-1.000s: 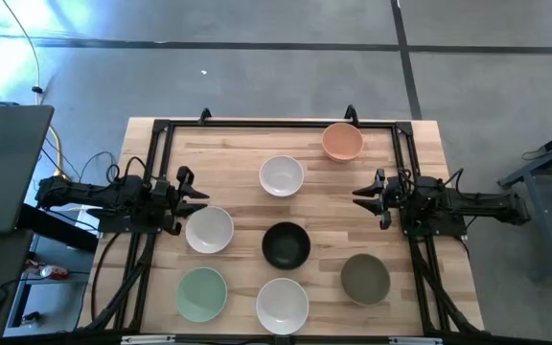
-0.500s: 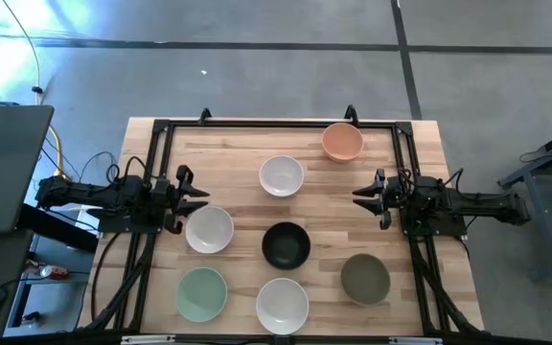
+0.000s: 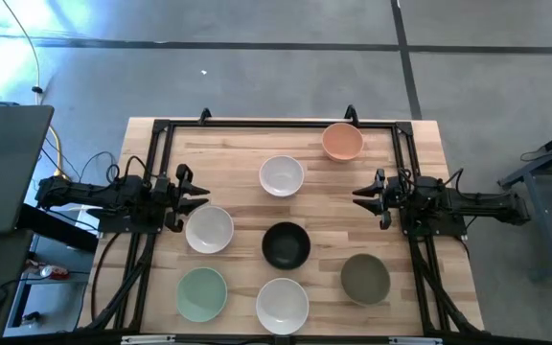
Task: Nest bowls inside each other
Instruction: Stack the top white bowl on top of the black bowl
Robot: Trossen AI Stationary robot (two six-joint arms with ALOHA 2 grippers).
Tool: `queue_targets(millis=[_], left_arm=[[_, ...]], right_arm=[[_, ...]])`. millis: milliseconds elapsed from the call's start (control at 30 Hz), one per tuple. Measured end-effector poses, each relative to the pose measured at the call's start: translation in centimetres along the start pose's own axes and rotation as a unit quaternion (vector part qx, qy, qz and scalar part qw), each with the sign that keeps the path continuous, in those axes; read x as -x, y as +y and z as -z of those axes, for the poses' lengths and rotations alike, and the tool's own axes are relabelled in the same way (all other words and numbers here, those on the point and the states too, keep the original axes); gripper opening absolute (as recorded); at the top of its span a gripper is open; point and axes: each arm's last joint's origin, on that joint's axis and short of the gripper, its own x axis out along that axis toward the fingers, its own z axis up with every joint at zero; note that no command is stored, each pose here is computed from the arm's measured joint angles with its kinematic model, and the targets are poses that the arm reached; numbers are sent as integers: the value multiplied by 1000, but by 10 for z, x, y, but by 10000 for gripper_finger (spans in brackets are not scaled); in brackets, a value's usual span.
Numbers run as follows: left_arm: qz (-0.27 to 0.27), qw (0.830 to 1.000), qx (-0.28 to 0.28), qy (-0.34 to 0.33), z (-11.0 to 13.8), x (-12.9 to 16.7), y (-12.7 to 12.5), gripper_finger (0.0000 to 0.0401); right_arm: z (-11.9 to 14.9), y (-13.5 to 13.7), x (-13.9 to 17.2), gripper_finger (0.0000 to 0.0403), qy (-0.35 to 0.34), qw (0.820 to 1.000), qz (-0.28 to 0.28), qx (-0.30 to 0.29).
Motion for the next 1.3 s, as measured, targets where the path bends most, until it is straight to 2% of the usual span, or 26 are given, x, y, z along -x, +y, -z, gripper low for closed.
queue_targets(millis=[267,533,1133,1300], left_arm=[[-1,1000,3,0,0,0,0,97],[1,998,69,0,0,0,0,97],[2,997,72,0,0,0,0,97],[3,997,72,0,0,0,0,97]], right_arm=[[0,0,0,119,0,1000,0,0],[0,-1,0,119,-4,1000,11,1],[-3,0,0,119,-16,1000,14,11],[-6,0,0,119,-35,998,19,-40]])
